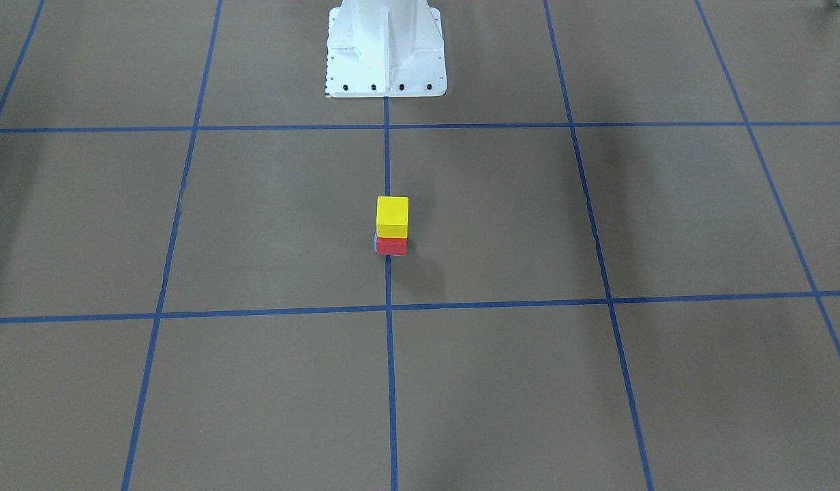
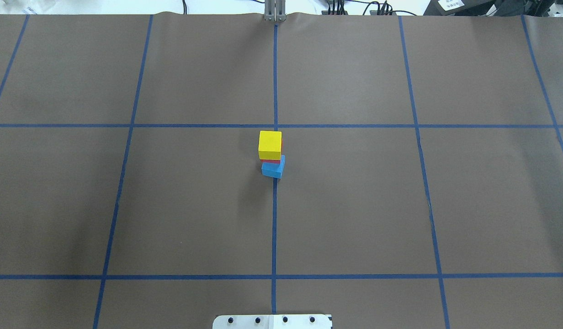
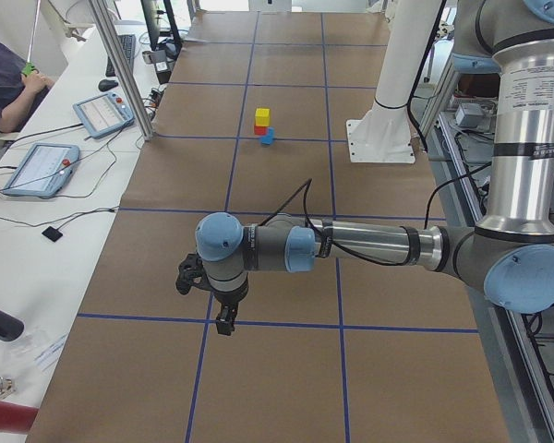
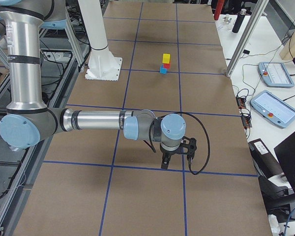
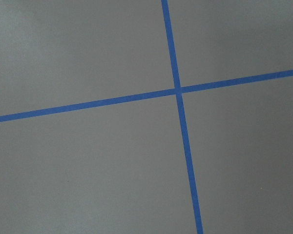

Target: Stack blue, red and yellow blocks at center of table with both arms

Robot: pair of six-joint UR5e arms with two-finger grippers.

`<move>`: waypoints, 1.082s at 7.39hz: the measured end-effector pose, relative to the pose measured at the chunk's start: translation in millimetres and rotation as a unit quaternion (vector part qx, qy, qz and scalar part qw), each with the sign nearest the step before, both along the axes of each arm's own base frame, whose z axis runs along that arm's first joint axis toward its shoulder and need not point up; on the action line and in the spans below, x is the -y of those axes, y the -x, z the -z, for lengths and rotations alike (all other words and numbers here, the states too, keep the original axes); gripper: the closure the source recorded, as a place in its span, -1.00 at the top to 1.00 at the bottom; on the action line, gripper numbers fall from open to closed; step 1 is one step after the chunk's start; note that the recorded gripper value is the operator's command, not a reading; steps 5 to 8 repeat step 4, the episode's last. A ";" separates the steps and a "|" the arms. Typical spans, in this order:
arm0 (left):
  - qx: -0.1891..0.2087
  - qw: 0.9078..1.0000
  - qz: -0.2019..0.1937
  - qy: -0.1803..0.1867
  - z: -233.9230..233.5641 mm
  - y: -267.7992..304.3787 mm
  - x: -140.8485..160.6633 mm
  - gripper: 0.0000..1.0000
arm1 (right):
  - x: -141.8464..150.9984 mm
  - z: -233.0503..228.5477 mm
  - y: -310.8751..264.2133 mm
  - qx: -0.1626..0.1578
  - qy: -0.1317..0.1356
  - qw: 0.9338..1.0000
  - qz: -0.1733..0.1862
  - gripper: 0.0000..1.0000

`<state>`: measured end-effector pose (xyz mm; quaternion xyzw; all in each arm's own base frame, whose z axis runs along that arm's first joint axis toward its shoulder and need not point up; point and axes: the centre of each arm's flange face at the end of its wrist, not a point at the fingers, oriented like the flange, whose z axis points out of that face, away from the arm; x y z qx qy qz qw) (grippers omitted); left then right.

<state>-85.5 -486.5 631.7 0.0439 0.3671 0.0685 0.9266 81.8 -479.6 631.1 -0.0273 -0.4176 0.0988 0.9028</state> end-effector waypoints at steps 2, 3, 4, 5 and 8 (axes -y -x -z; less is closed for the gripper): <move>0.000 1.000 0.000 0.000 -0.2 0.0 0.3 0.99 | 0.1 1.0 0.0 0.000 -0.001 1.000 0.000 1.00; 0.000 1.000 0.000 0.000 -0.4 0.0 0.3 0.99 | -0.2 1.4 0.0 0.000 -0.001 1.000 0.000 1.00; 0.000 1.000 0.000 0.000 -0.4 0.0 0.3 0.99 | -0.7 1.6 0.0 0.000 -0.002 1.000 0.000 1.00; 0.000 1.000 0.000 0.000 -0.4 0.0 0.3 0.99 | -0.7 1.6 0.0 0.000 -0.002 1.000 0.000 1.00; 0.000 1.000 0.000 0.000 -0.4 0.0 0.3 0.99 | -0.7 1.6 0.0 0.000 -0.002 1.000 0.000 1.00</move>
